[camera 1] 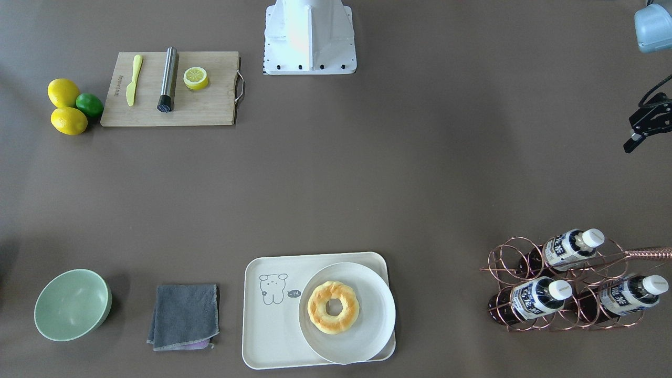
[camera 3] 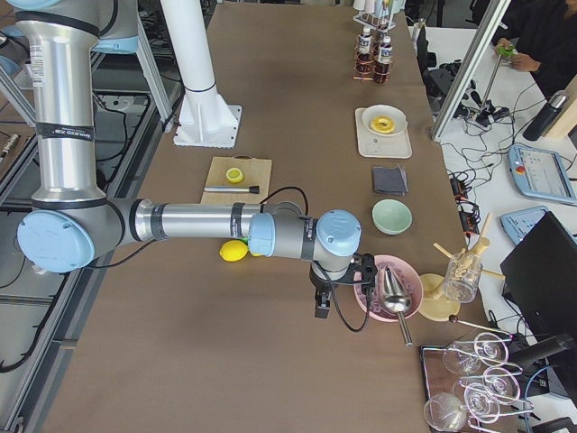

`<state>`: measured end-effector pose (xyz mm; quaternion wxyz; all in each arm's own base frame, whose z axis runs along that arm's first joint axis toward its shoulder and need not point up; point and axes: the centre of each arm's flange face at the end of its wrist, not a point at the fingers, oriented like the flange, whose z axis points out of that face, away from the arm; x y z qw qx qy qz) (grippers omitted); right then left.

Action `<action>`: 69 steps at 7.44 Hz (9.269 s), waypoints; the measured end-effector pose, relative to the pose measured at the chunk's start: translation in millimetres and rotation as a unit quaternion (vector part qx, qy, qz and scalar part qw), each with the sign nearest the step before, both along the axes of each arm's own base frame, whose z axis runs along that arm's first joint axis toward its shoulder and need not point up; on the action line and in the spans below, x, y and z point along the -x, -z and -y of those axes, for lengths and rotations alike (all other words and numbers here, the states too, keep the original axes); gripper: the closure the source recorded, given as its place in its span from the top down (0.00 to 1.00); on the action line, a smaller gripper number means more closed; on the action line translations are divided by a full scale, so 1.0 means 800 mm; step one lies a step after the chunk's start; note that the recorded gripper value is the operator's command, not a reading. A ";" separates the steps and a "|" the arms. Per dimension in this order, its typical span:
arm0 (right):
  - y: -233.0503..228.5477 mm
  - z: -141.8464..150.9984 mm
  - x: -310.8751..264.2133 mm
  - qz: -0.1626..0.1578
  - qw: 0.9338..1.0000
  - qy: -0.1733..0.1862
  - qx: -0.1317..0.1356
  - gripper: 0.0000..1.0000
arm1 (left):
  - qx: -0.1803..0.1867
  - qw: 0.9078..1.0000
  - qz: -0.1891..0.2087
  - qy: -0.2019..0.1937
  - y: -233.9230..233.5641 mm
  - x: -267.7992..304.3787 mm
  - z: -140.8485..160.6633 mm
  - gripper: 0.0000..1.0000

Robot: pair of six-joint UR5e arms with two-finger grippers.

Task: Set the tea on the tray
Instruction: 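Reach the left gripper down into the copper rack toward a tea bottle, then grasp the dark tea bottle with the left gripper and lift it out, then carry the bottle toward the tray and set it down in front of it, then open the left gripper and withdraw it toward the rack while the right arm moves in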

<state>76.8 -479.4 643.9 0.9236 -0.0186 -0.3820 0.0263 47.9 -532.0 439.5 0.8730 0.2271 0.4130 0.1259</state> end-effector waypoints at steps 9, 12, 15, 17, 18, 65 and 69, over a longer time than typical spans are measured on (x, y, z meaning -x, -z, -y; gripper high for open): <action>-0.018 -0.005 -0.003 -0.003 1.000 -0.003 0.016 1.00 | 0.026 0.991 0.033 0.125 0.063 -0.149 0.081 0.97; -0.017 -0.004 -0.003 -0.002 1.000 -0.003 0.016 1.00 | 0.031 0.990 0.028 0.135 0.043 -0.164 0.110 0.81; -0.015 -0.002 -0.003 -0.003 1.000 -0.003 0.014 1.00 | 0.037 0.990 0.020 0.138 0.039 -0.169 0.119 0.77; -0.014 0.000 -0.003 -0.003 1.000 -0.004 0.013 1.00 | 0.037 0.990 0.019 0.138 0.038 -0.169 0.119 0.77; -0.014 0.001 -0.003 -0.003 1.000 -0.004 0.013 1.00 | 0.038 0.990 0.020 0.138 0.038 -0.169 0.119 0.77; 0.002 0.005 -0.001 -0.002 1.000 -0.001 -0.002 1.00 | 0.128 0.974 -0.017 0.185 0.463 -0.582 -0.174 0.97; 0.010 0.012 -0.002 -0.003 1.000 -0.002 -0.008 1.00 | 0.097 0.977 -0.024 0.186 0.475 -0.562 -0.172 0.97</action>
